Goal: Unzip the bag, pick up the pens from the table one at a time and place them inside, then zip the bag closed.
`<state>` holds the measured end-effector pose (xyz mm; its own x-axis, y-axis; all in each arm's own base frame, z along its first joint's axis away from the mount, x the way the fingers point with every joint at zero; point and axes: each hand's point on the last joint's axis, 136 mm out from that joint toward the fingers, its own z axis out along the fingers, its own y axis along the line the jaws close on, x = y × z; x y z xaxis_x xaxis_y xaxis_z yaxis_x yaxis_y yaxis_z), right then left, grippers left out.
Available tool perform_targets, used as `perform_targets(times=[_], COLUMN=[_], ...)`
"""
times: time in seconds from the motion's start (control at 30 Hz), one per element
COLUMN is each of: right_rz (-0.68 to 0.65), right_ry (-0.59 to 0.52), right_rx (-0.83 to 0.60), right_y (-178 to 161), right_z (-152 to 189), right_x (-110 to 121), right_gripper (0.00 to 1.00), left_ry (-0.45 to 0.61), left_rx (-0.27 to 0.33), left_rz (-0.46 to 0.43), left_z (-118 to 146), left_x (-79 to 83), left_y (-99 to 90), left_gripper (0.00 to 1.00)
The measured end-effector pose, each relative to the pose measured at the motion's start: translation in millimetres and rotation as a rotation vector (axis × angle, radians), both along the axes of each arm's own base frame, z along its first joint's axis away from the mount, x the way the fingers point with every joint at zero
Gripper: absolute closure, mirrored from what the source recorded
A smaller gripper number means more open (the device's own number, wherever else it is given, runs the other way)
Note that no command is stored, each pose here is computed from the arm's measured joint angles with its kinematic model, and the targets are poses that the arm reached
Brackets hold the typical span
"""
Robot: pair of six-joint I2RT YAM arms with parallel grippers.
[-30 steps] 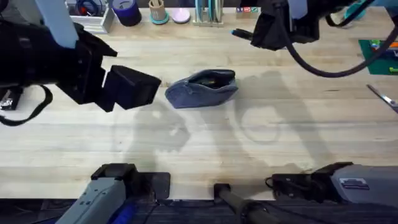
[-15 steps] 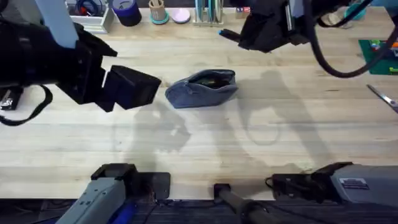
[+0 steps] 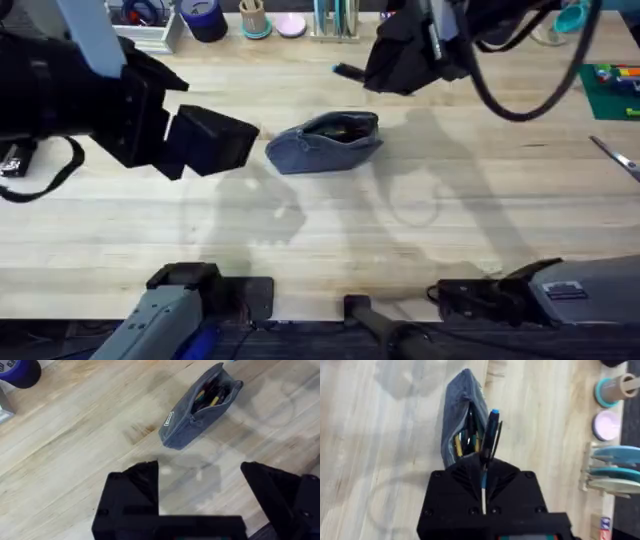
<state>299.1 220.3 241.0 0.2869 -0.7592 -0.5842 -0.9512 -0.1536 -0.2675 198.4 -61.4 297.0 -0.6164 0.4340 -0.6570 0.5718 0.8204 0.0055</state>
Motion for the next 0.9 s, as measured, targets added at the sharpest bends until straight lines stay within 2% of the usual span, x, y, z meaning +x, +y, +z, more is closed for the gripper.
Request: perform_targets(times=[0.9], right_rz=[0.034], right_ry=[0.231], right_rx=[-0.094], right_y=[20.2], right_z=[-92.4], right_x=[14.9], right_gripper=[0.971], left_ry=[0.0], left_rx=[0.0], left_rz=[0.0], left_z=[0.1], left_x=[0.1], left_y=[0.0], left_gripper=[0.006])
